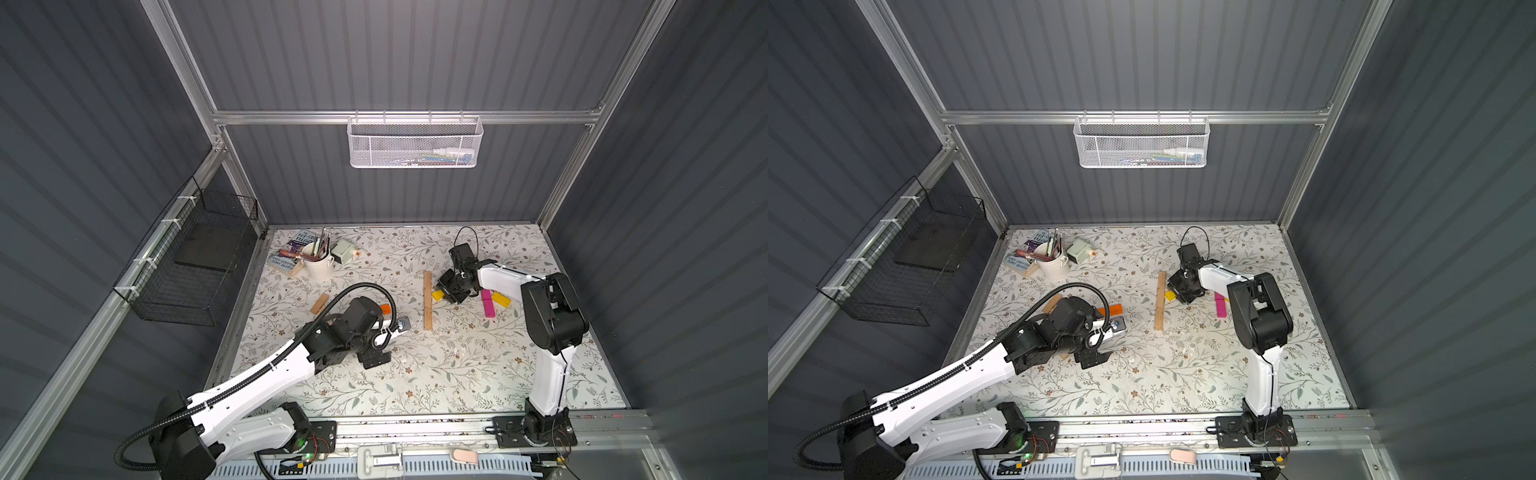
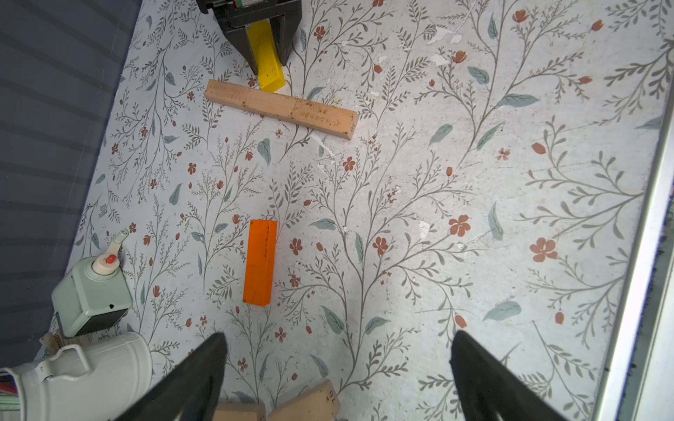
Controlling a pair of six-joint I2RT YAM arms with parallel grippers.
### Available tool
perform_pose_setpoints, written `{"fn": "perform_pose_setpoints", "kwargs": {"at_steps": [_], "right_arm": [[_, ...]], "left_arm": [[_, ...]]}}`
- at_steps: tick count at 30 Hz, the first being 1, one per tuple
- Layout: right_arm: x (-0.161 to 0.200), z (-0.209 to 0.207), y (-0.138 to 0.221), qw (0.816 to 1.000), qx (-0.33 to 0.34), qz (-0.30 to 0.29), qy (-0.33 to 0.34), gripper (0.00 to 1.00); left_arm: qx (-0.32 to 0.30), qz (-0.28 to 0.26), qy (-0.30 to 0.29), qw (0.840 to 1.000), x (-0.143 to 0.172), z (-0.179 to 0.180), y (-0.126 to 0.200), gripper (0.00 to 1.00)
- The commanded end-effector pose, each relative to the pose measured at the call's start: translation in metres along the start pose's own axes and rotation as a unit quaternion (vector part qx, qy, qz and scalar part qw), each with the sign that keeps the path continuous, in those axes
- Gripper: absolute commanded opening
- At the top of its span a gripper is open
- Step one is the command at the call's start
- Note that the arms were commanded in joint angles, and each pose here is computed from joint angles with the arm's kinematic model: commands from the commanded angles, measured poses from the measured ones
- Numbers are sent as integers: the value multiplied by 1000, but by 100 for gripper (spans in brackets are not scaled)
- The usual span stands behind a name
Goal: Assemble the letter k with building blocks
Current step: Assemble the building block at the center of the board.
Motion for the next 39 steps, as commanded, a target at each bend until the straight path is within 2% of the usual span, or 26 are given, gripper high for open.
{"fn": "perform_pose_setpoints", "kwargs": {"at_steps": [1,8,14,21,26,29,32,37,39], "right_arm": [[-1,-7,-8,1000,16,3,-6,39],[1,-8,-5,1000,13,6,-8,40],[3,-2,19,1000,-6,-7,2,45],[11,1,69,998,-35,-28,40,50],[19,-9,130,987,-64,-98,109,56],[24,-24,172,972,-72,-162,156,66],[32,-39,208,947,-101,-216,213,76],[55,-64,248,888,-194,-286,303,97],[63,-73,256,867,-227,-303,323,99]], "left_arm": [[-5,-1,6,1000,4,0,2,96],[-6,-1,7,1000,4,0,1,97],[-31,-2,30,999,5,5,0,98],[-49,-5,86,995,10,19,-5,99],[-15,11,174,985,16,51,-20,95],[18,50,217,975,23,71,-38,92],[55,81,255,962,38,85,-58,89],[109,126,271,948,58,99,-96,88],[122,133,259,949,61,101,-107,88]]}}
Point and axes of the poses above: each gripper's point midway between its finger pads, its own y axis back along the fingers, its own z axis along the line the jaws close on, x = y × z, the point moved 7 cm from there along y, back along the fingers, and after that the axes turned 4 degrees about -y, right-handed, at the moved point
